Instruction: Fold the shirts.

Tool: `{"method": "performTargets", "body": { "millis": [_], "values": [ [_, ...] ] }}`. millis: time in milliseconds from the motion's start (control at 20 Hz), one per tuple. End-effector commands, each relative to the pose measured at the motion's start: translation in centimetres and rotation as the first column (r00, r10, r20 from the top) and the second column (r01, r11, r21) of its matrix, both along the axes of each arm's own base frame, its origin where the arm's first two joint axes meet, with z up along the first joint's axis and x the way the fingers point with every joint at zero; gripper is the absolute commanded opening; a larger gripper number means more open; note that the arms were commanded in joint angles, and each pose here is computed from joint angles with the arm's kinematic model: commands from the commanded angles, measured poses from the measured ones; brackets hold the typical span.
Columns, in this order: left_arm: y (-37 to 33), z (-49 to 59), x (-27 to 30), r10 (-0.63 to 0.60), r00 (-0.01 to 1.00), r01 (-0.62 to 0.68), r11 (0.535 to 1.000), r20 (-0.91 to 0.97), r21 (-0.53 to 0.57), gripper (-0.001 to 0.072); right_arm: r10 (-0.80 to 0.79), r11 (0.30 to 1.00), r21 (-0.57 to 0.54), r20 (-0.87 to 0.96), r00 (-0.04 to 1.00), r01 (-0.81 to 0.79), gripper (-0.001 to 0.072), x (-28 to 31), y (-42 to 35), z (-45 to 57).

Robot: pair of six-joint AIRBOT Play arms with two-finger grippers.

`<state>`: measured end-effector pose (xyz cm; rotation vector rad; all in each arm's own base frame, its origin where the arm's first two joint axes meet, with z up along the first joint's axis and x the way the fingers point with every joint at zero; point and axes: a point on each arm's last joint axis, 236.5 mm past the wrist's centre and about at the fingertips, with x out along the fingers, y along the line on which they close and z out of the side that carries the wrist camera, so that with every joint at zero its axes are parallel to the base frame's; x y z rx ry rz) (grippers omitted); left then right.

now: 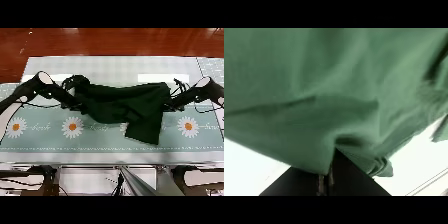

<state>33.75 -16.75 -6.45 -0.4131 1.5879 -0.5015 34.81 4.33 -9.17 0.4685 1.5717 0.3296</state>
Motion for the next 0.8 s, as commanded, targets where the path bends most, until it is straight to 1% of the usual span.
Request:
{"method": "performTargets", "body": {
  "millis": [0,100,150,250,300,400,500,550,750],
  "values": [
    [0.6,5.0,3.1,0.007,0.989,-0.005,1.0,0.151,-0.018,0.0027,0.1,0.995,-0.001,0.13,0.987,-0.101,0.0029,1.6,0.4,6.4],
    [1.7,10.5,5.5,0.037,0.95,-0.029,0.999,0.309,-0.029,0.0027,0.054,0.999,-0.011,0.313,0.948,-0.053,0.0029,4.2,0.2,13.5],
    [2.6,14.3,6.7,0.064,0.912,-0.053,0.998,0.405,-0.038,0.0027,0.028,1.0,-0.002,0.427,0.904,-0.03,0.0029,5.2,0.2,17.9],
    [4.6,22.8,8.2,0.12,0.79,-0.105,0.993,0.602,-0.059,0.0027,-0.027,1.0,0.005,0.626,0.779,0.03,0.0029,6.1,-0.1,26.5],
    [5.6,27.3,8.5,0.15,0.701,-0.135,0.988,0.697,-0.076,0.0027,-0.053,0.998,0.007,0.705,0.708,0.068,0.0028,6.1,-0.4,30.5],
    [7.5,37.3,7.8,0.209,0.46,-0.194,0.972,0.863,-0.133,0.0027,-0.085,0.992,0.017,0.827,0.556,0.128,0.0028,4.9,-0.8,38.0],
    [8.5,45.0,5.6,0.246,0.242,-0.217,0.957,0.939,-0.195,0.0028,-0.1,0.988,0.035,0.892,0.44,0.153,0.0028,2.8,-0.3,43.6],
    [8.6,48.1,4.0,0.254,0.154,-0.213,0.952,0.955,-0.219,0.0028,-0.106,0.986,0.047,0.912,0.396,0.157,0.0028,1.7,0.0,45.8],
    [8.2,56.3,-3.7,0.242,-0.069,-0.166,0.954,0.968,-0.25,0.0027,-0.068,0.987,0.037,0.979,0.191,0.159,0.0028,-2.6,1.1,54.0]
  ]
}}
